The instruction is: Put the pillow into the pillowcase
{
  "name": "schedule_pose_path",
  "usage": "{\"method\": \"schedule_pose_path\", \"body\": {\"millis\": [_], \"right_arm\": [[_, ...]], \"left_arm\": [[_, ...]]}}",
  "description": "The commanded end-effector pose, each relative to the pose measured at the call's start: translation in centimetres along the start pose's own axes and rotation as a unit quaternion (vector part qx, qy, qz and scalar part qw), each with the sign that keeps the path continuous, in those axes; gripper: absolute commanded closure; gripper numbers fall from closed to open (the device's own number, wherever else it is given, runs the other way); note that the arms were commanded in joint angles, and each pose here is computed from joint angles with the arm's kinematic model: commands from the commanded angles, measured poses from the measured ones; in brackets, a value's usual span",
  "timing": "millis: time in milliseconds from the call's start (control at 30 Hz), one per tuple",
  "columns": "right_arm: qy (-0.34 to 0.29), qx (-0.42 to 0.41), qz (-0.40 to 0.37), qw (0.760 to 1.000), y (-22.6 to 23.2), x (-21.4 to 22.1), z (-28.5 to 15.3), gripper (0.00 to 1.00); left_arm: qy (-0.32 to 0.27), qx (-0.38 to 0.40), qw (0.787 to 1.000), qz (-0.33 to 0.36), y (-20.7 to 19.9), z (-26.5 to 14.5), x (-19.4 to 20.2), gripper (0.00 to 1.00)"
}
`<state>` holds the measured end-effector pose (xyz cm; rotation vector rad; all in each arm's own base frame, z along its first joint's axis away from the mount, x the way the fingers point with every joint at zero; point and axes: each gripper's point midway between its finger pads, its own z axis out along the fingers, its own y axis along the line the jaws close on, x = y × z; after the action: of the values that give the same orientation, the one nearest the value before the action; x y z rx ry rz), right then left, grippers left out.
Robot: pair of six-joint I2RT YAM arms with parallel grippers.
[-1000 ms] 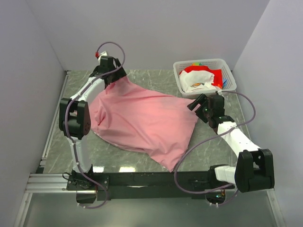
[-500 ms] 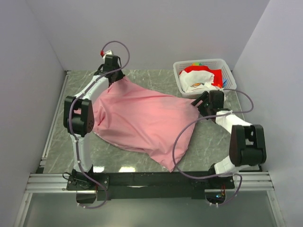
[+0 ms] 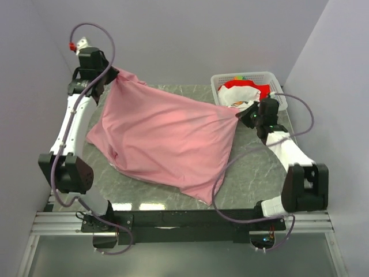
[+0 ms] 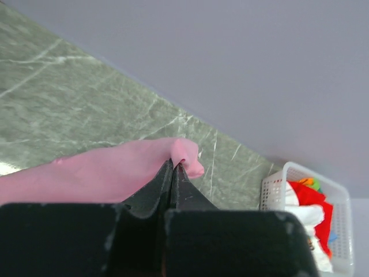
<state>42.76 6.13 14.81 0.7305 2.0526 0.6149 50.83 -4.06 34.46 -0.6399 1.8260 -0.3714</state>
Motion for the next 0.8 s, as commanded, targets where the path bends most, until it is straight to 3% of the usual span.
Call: {"method": "schedule_pose_path", "body": {"millis": [0, 100, 267, 400, 600, 767], "right_arm": [[-0.118, -0.083, -0.049, 0.988, 7.1, -6.9, -9.3, 1.00], [-0.180, -0.149, -0.073, 0.970, 11.8, -9.9, -16.1, 1.00], [-0.188, -0.218, -0.133, 0.948, 18.1, -10.4, -23.1, 1.00], [-0.210, -0.150, -0.157, 0.953, 16.2, -10.8, -23.3, 1.00], [-0.178, -0.142, -0.165, 0.960, 14.6, -7.7, -22.2, 1.00], [-0.255, -0.168, -0.162, 0.938, 16.1, -10.7, -30.8, 1.00]], "left_arm": [[-0.128, 0.002, 0.991, -0.043, -0.2, -7.0, -9.4, 0.99], [-0.162, -0.003, 0.985, -0.051, 0.8, -10.2, -11.6, 0.99], [-0.185, 0.003, 0.981, -0.062, 1.3, -14.1, -12.6, 0.99], [-0.212, 0.028, 0.974, -0.072, 0.3, -18.4, -14.7, 0.99], [-0.256, 0.048, 0.963, -0.069, -1.4, -24.0, -17.7, 0.99], [-0.280, 0.054, 0.956, -0.065, -1.9, -28.4, -18.9, 0.99]]}}
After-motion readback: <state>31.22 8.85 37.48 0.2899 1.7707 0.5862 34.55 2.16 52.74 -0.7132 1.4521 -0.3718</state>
